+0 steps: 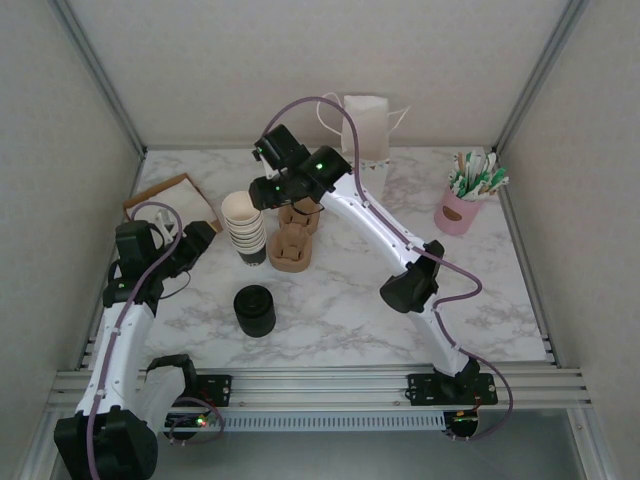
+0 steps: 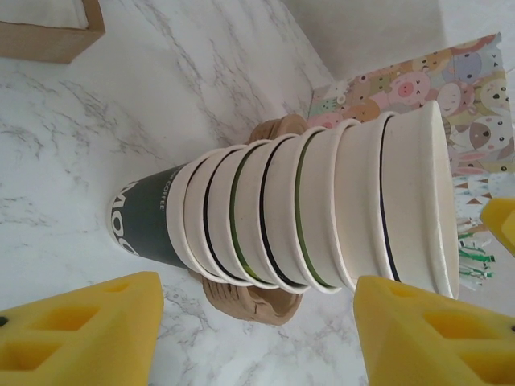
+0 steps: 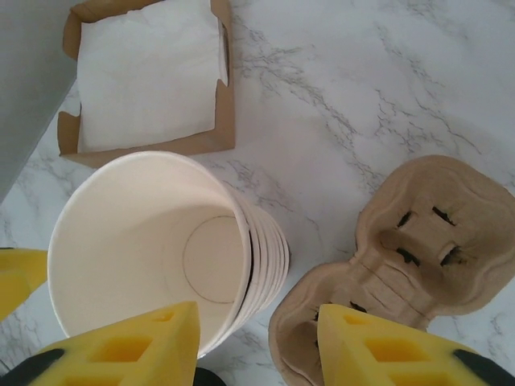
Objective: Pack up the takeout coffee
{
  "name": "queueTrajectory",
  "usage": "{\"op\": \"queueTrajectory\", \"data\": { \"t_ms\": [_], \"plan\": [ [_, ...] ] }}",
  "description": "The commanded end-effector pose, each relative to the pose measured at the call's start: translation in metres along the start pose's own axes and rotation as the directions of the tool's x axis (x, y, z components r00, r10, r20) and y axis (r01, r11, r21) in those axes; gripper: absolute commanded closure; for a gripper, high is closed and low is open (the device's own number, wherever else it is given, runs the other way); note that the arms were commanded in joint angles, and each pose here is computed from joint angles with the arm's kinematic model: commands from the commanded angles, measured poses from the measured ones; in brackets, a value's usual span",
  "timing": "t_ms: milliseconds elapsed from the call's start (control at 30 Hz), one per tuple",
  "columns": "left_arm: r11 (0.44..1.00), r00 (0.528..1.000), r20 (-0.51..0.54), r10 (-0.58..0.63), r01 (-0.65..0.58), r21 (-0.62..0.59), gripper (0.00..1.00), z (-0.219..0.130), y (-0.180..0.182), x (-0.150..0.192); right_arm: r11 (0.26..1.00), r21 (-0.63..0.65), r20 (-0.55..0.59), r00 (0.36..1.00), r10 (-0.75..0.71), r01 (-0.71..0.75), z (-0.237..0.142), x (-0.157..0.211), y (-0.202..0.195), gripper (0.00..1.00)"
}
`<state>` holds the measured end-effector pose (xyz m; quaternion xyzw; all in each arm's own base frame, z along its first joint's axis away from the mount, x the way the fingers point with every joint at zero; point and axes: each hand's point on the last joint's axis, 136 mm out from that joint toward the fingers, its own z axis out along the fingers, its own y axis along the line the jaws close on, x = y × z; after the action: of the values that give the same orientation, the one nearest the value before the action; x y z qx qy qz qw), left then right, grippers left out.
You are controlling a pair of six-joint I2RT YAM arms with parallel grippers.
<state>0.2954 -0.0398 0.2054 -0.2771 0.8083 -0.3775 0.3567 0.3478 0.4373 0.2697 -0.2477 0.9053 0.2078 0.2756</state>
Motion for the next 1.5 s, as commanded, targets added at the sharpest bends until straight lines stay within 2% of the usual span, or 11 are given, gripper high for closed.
{"op": "queueTrajectory", "data": {
  "t_ms": [0, 100, 600, 1200, 1467],
  "plan": [
    [0.999, 0.999, -0.031, 0.022, -0.021, 0.026, 0.37, -0.004, -0.006, 0.006, 0.999, -0.037, 0.012, 1.0, -0.013, 0.014, 0.007, -0.004, 0.011, 0.61],
    [0.999, 0.998, -0.048, 0.03, -0.028, 0.033, 0.38, -0.003, -0.008, 0.007, 0.999, -0.037, 0.007, 1.0, -0.013, 0.013, 0.013, -0.003, 0.011, 0.66],
    [0.998, 0.995, -0.085, 0.049, -0.044, 0.053, 0.37, -0.001, -0.011, 0.011, 0.998, -0.056, 0.001, 1.0, 0.004, -0.004, 0.025, -0.002, 0.015, 0.77],
    [0.996, 0.995, -0.085, 0.054, -0.048, 0.07, 0.34, 0.0, -0.013, 0.011, 0.998, -0.063, -0.017, 1.0, 0.018, -0.019, 0.033, 0.001, 0.016, 0.78],
    [0.996, 0.995, -0.082, 0.055, -0.049, 0.075, 0.34, 0.001, -0.014, 0.009, 0.998, -0.067, -0.008, 1.0, 0.021, -0.022, 0.029, -0.001, 0.016, 0.92]
  ]
}}
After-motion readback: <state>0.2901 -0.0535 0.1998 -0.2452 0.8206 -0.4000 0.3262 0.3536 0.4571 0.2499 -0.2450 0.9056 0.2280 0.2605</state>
